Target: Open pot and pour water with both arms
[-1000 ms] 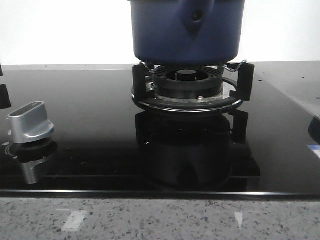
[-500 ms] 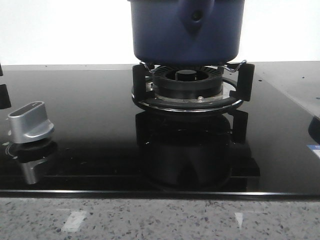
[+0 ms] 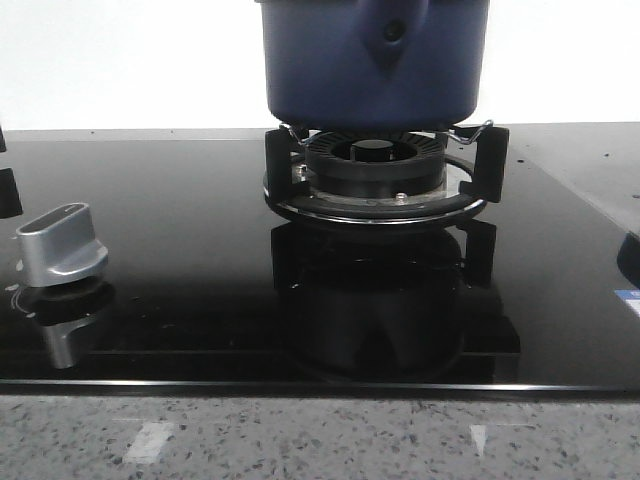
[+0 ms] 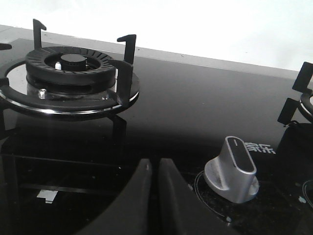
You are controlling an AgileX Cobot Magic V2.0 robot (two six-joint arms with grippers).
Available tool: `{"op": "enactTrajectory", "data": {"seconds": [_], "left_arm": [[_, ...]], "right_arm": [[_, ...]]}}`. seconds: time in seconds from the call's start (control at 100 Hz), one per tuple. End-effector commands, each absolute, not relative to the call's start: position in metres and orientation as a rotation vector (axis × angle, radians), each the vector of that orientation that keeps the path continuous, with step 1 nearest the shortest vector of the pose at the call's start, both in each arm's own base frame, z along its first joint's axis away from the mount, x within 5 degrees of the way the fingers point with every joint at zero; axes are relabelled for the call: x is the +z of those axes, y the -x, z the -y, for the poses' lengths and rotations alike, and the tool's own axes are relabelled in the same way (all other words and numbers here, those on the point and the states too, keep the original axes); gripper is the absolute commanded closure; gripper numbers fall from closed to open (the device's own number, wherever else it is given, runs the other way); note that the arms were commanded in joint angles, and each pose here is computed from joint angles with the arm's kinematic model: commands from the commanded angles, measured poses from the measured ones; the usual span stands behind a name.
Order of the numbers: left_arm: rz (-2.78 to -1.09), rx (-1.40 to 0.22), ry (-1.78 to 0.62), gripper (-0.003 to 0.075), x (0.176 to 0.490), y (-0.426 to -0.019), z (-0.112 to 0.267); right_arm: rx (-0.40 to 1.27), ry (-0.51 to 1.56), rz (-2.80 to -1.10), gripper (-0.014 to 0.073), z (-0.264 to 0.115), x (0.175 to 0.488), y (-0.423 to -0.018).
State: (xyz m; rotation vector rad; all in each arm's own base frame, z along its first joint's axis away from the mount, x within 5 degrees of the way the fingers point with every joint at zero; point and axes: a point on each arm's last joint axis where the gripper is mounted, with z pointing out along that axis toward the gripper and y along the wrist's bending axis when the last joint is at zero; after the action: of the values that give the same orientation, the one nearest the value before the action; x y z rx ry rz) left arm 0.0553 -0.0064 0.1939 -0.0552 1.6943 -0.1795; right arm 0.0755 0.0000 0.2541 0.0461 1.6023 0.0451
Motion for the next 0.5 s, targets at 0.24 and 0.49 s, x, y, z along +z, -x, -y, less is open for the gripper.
{"op": "enactTrajectory", "data": {"seconds": [0.24,0.49], "left_arm": [[-1.629,-0.198,0.073,0.0741,0.191,-0.055,0.006],[-1.629,-0.198,0.073,0.0741,0.191,-0.055,0.006]], "right_arm": [[0.049,-0.062,-1.5,0.0643,0.001,0.204,-0.059],[0.028,-0.057,-1.528,0.0643,0.001,0.199,-0.056]]}}
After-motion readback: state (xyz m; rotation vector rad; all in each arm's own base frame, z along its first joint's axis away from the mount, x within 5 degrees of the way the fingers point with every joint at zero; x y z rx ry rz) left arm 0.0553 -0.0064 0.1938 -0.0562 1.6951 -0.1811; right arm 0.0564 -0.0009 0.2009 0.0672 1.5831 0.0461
